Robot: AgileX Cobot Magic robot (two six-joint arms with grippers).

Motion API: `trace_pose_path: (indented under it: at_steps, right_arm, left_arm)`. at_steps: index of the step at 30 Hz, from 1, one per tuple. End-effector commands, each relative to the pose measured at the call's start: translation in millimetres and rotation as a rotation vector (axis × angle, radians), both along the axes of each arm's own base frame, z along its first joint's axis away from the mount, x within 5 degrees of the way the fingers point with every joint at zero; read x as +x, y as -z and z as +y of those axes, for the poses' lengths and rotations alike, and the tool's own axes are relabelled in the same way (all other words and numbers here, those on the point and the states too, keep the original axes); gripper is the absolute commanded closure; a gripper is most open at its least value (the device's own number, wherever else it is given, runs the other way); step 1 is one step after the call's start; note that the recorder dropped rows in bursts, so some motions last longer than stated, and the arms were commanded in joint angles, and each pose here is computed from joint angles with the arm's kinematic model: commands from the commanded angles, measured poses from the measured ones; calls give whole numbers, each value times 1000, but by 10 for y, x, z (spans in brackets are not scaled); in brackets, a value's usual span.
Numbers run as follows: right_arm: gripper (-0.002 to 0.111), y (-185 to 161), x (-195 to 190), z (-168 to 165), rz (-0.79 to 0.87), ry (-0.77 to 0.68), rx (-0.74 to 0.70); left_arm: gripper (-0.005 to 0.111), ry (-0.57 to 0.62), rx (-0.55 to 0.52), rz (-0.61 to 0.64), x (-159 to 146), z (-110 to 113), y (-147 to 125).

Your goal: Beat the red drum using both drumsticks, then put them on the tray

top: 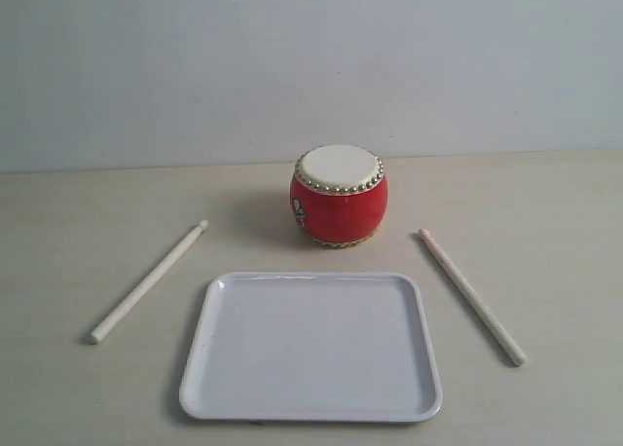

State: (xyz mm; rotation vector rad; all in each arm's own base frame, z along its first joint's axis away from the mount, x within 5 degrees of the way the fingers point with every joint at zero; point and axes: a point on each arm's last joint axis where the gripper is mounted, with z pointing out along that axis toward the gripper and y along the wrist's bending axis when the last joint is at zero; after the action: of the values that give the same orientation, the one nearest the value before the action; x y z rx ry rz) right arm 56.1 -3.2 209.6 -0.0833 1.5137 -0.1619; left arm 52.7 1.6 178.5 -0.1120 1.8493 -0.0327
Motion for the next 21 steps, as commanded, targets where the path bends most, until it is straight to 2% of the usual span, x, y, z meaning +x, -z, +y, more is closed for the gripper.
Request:
trace_pose_path:
  at_steps: [1,9,10,13,14,16,21]
  right_arm:
    - [108,-21,1,4,-13,-3,7]
    - [108,-19,1,3,-12,-4,22]
    - [108,-25,1,7,-21,-12,80]
    - [108,-50,-1,15,-61,-48,418]
    - [108,-43,0,13,-56,-49,479]
    - [108,-43,-1,13,-58,-53,534]
    - [108,-127,-12,25,-146,-94,556]
  left_arm:
    - [107,-1,-8,-10,4,-1,-23]
    - [107,-1,-8,-10,4,-1,-23]
    - [107,-1,-8,-10,4,-1,-23]
    - [107,-1,-8,-10,4,-1,-23]
    - [107,-1,-8,-10,4,-1,-23]
    - [107,-1,-8,-10,4,-1,-23]
    - [107,-1,-8,-10,4,-1,-23]
